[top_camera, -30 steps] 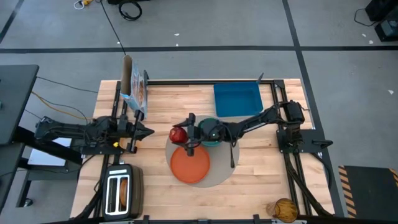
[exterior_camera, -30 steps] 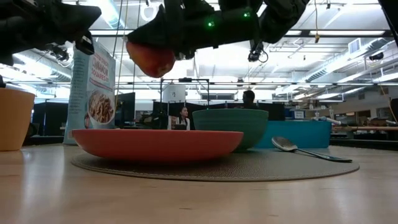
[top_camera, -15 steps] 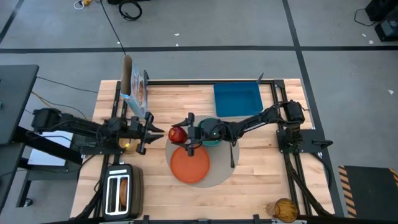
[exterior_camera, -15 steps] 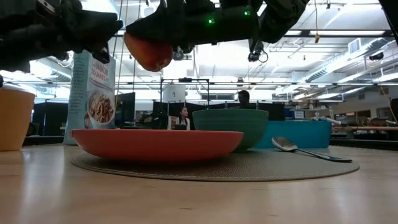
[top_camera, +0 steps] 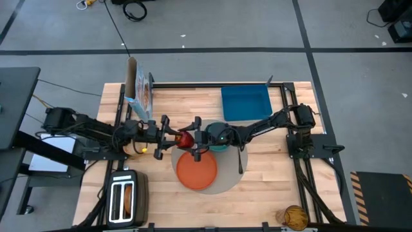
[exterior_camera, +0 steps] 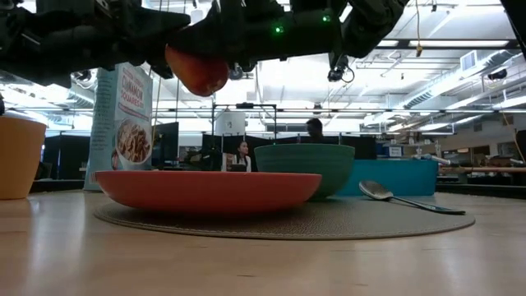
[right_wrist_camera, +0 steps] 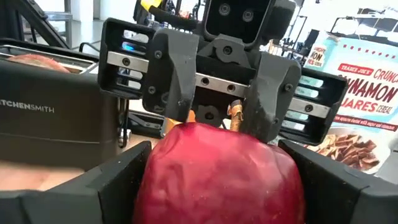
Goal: Arrange a breakfast setting
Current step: Put the apple on top left of the round table mat
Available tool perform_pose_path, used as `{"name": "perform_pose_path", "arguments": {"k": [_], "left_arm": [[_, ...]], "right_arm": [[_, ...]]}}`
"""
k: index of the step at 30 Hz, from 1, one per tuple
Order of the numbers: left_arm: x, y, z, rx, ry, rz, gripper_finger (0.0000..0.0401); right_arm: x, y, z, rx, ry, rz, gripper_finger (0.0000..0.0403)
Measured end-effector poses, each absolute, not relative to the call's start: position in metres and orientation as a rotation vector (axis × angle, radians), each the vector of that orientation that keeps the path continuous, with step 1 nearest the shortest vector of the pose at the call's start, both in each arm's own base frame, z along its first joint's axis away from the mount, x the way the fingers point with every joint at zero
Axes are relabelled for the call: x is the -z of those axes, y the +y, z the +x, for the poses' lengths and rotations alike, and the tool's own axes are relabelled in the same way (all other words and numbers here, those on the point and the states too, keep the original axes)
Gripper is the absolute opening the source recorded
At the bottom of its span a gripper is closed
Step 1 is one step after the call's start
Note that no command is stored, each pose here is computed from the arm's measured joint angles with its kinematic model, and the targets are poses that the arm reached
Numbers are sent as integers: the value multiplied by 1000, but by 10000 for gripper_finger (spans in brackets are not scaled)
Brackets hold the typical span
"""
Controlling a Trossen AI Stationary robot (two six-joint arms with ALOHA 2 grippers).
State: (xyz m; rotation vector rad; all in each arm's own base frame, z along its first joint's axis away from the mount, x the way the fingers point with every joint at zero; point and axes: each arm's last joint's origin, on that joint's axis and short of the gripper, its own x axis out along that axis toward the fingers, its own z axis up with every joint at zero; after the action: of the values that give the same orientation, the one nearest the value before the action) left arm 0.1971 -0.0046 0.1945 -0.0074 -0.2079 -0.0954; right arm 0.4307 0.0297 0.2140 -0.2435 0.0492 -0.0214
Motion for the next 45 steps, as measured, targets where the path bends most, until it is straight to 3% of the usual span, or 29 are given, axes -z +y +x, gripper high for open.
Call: {"name": "perform_pose_path", "arguments": {"k": [38, 45], "left_arm": [[-205, -7, 193, 188, -304, 36, 148], [-206, -7, 193, 189, -317, 15, 128]], "right_arm": [[-223, 55, 428, 36, -40, -312, 339], [-226, 55, 428, 60, -70, -336, 342]]}}
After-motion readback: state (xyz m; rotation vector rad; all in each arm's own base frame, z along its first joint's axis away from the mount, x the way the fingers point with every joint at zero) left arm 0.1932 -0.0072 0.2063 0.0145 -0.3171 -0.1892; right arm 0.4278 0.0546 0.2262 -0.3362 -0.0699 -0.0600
